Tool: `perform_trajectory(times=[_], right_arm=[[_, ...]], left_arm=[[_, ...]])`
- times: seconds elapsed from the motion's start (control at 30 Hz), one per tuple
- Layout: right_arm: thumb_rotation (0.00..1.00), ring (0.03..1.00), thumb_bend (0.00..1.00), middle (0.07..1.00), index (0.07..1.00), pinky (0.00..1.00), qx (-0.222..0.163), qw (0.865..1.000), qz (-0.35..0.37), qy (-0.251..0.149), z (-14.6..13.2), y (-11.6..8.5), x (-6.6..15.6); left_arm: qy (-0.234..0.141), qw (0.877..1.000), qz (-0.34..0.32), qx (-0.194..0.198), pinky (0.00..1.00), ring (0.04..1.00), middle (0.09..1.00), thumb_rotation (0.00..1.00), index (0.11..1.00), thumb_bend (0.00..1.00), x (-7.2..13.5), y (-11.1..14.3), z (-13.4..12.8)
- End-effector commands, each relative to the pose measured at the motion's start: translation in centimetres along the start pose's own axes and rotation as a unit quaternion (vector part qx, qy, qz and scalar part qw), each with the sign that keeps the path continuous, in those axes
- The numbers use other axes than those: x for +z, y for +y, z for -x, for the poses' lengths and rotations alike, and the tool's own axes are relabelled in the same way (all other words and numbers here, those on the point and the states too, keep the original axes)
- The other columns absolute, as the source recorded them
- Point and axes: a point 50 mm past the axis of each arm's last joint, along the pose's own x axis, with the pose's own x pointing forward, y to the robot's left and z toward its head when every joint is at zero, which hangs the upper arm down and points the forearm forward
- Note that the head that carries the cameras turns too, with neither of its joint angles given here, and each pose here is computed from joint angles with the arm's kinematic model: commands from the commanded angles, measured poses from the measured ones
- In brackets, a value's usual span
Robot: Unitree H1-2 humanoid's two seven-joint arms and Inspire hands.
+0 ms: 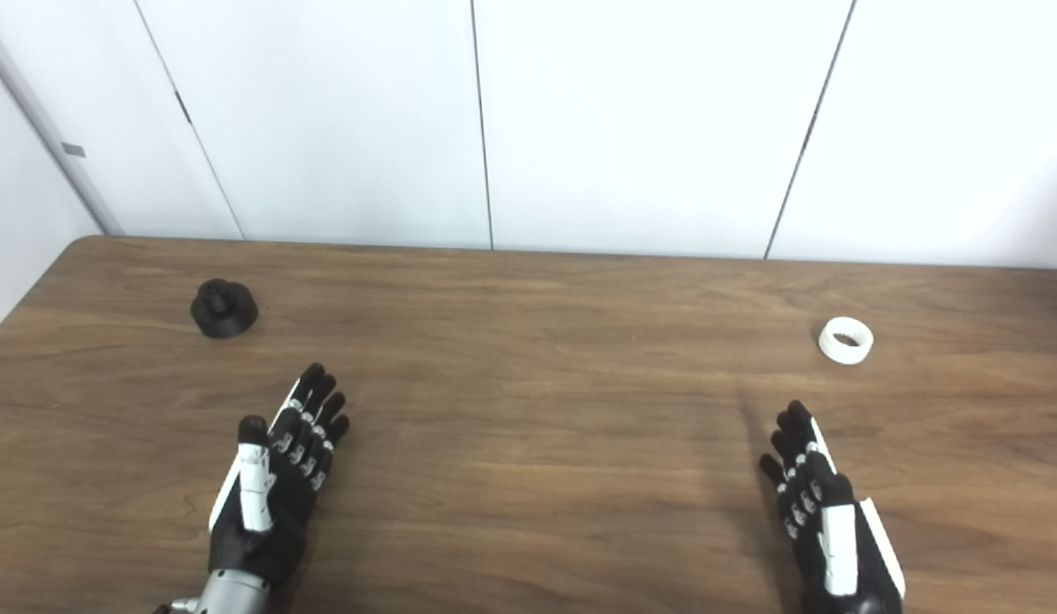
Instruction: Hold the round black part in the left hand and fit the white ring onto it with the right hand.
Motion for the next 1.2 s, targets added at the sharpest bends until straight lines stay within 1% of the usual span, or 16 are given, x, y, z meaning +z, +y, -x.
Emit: perform_trajectory(times=[0.0,0.47,0.6,0.63,0.67,0.7,0.73,0.77,0.8,0.9,0.93,0.97,1.0,1.07,1.13,1.17], right_arm=[[1.0,1.0,0.81,1.0,1.0,1.0,0.006,0.999,0.001,0.042,1.0,0.2,-1.3],[1.0,1.0,0.81,1.0,1.0,1.0,0.005,0.999,-0.003,0.045,1.0,0.4,-1.2],[1.0,1.0,0.8,1.0,1.0,1.0,0.007,0.999,-0.001,0.042,1.1,0.5,-1.2],[1.0,1.0,0.8,1.0,1.0,1.0,0.007,0.999,0.0,0.042,1.1,0.5,-1.3],[1.0,1.0,0.79,1.0,1.0,1.0,0.008,0.999,0.001,0.042,1.1,0.5,-1.3],[1.0,1.0,0.79,1.0,1.0,0.99,0.008,0.999,0.002,0.042,1.1,0.5,-1.4],[1.0,1.0,0.78,1.0,1.0,0.99,0.009,0.999,0.002,0.042,1.1,0.5,-1.5],[1.0,1.0,0.79,1.0,1.0,1.0,0.009,0.999,0.0,0.041,1.1,0.5,-1.6],[1.0,1.0,0.79,1.0,1.0,1.0,0.009,0.999,-0.002,0.04,1.0,0.5,-1.6],[1.0,0.995,0.79,1.0,0.997,0.98,0.006,0.999,-0.002,0.038,1.0,0.4,-1.8],[1.0,0.992,0.78,1.0,0.996,0.97,0.007,0.999,-0.003,0.036,1.0,0.4,-1.9],[1.0,0.994,0.78,1.0,0.999,0.97,0.008,0.999,0.001,0.034,1.0,0.2,-2.0],[1.0,0.99,0.78,1.0,0.999,0.96,0.009,0.999,0.003,0.032,1.0,0.1,-2.1],[1.0,0.98,0.77,0.998,0.993,0.94,0.007,0.999,0.011,0.03,1.0,-0.1,-2.3],[1.0,0.976,0.76,0.997,0.987,0.94,0.006,0.999,0.01,0.031,0.9,-0.2,-2.3],[1.0,0.983,0.76,0.999,0.989,0.96,0.009,0.999,0.005,0.033,0.9,-0.2,-2.3]], left_arm=[[0.041,0.999,0.013,0.021,1.0,1.0,1.0,0.91,1.0,0.8,-1.6,0.1,2.6],[0.042,0.999,0.011,0.021,1.0,1.0,1.0,0.91,1.0,0.8,-1.6,0.2,2.6],[0.042,0.999,0.006,0.021,1.0,1.0,1.0,0.9,1.0,0.81,-1.5,0.4,2.6],[0.033,0.999,-0.034,0.02,1.0,1.0,1.0,0.9,1.0,0.81,-1.4,0.5,2.6],[0.023,0.997,-0.068,0.016,1.0,0.977,0.993,0.85,1.0,0.85,-1.3,0.6,2.5],[0.015,0.996,-0.091,0.014,1.0,0.962,0.982,0.81,1.0,0.86,-1.1,0.7,2.5],[-0.005,0.993,-0.12,0.006,1.0,0.954,0.977,0.79,1.0,0.86,-0.3,0.5,2.3],[-0.025,0.99,-0.14,0.001,0.93,0.907,0.954,0.74,0.993,0.84,0.6,0.4,2.1],[-0.04,0.987,-0.154,-0.001,0.89,0.881,0.935,0.71,0.98,0.82,1.2,0.2,2.0],[-0.075,0.978,-0.195,0.005,0.82,0.861,0.916,0.64,0.965,0.82,3.5,-0.4,1.6],[-0.091,0.973,-0.213,0.009,0.81,0.863,0.917,0.63,0.965,0.82,4.5,-0.7,1.3],[-0.106,0.967,-0.231,0.015,0.78,0.852,0.906,0.61,0.953,0.82,5.6,-1.1,1.1],[-0.114,0.963,-0.244,0.021,0.76,0.842,0.897,0.62,0.942,0.83,6.3,-1.3,1.0],[-0.142,0.95,-0.277,0.034,0.73,0.834,0.888,0.61,0.926,0.84,8.6,-2.3,0.8],[-0.161,0.94,-0.297,0.044,0.71,0.829,0.879,0.6,0.909,0.84,10.1,-3.0,0.6],[-0.175,0.928,-0.324,0.055,0.7,0.826,0.874,0.57,0.899,0.83,11.3,-3.3,0.4]])
